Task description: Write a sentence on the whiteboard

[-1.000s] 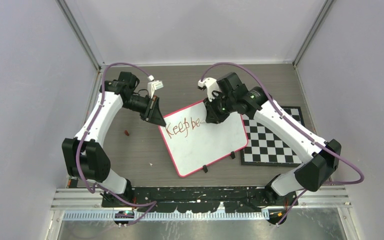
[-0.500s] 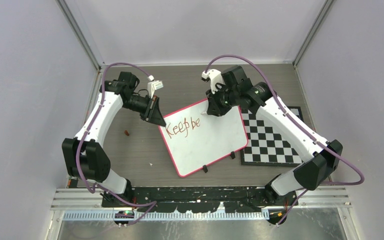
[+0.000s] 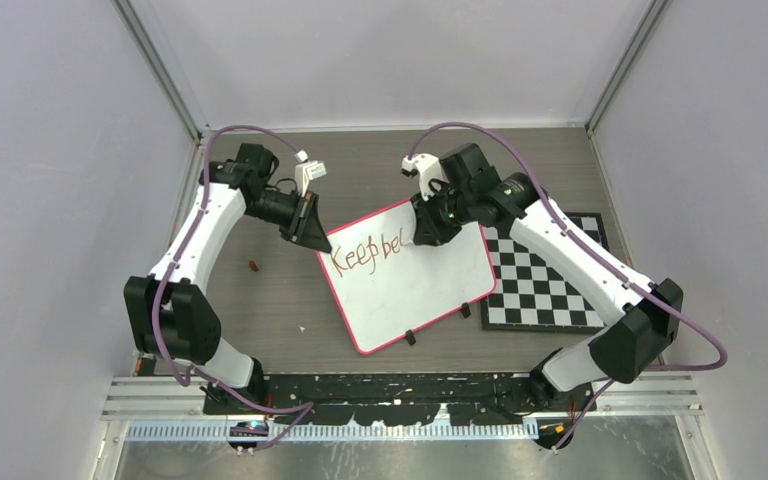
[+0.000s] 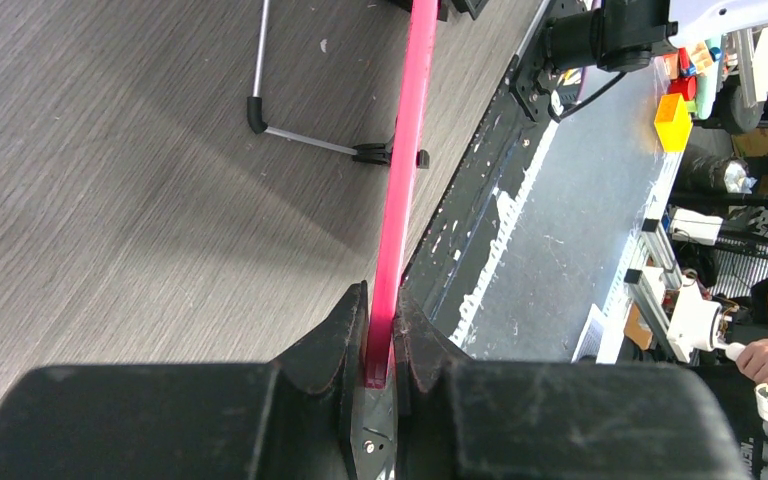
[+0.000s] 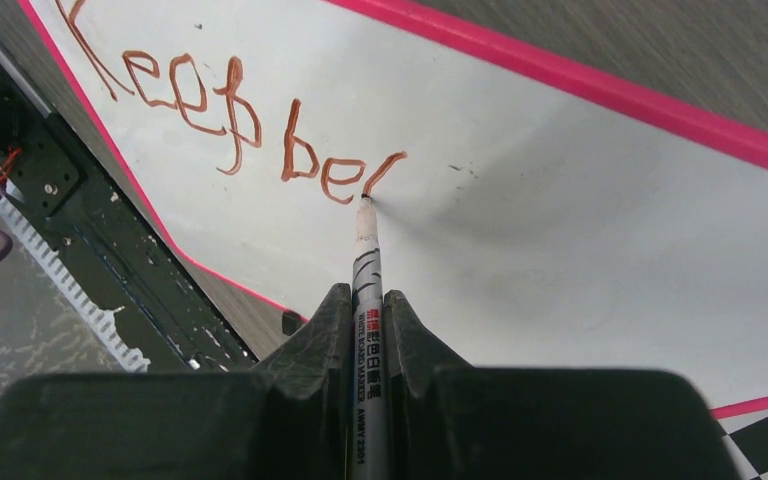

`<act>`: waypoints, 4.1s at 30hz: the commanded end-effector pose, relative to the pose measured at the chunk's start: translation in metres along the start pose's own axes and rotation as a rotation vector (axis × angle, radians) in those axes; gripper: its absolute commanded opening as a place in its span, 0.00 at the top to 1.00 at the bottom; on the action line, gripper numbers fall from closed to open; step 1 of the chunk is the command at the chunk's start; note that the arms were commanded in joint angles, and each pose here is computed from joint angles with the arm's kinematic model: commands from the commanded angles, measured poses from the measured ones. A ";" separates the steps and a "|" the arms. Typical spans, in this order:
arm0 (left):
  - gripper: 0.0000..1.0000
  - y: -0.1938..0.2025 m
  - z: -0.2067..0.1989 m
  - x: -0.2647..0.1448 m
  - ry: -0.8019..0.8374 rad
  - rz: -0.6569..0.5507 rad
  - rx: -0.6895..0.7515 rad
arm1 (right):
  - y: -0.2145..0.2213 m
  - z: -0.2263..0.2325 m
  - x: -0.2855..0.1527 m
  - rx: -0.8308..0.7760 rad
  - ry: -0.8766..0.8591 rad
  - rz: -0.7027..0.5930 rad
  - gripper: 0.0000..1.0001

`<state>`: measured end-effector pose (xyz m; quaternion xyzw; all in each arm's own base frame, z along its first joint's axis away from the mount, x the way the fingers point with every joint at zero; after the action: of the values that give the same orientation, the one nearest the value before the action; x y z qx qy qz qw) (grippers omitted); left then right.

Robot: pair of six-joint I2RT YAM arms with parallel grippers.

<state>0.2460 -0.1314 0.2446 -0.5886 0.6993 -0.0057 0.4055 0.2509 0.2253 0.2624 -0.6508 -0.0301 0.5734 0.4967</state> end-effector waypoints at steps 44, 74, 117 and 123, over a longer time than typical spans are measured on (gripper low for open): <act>1.00 0.000 -0.007 -0.005 -0.018 -0.021 0.016 | -0.018 -0.015 -0.021 -0.023 0.107 -0.080 1.00; 1.00 0.000 -0.007 -0.005 -0.016 -0.023 0.021 | -0.025 -0.005 -0.031 -0.032 0.046 -0.076 1.00; 1.00 0.000 -0.005 -0.003 -0.015 -0.018 0.014 | -0.006 -0.016 -0.018 0.006 0.028 -0.025 1.00; 1.00 0.000 -0.005 -0.004 -0.016 -0.019 0.014 | -0.004 -0.018 -0.012 0.002 0.027 -0.006 1.00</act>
<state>0.2444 -0.1317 0.2450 -0.5890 0.6989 -0.0088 0.4056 0.2576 0.2037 0.2659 -0.6532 -0.0037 0.5685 0.5000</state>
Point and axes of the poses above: each gripper's point midway between its finger pads, its own x axis out along the fingers, its own z axis along the line the jaws close on, y = z × x, the point moved 5 cm from there along -x, back along the fingers, and after that the axes turned 4 degrees about -x, right-handed, at the moved point
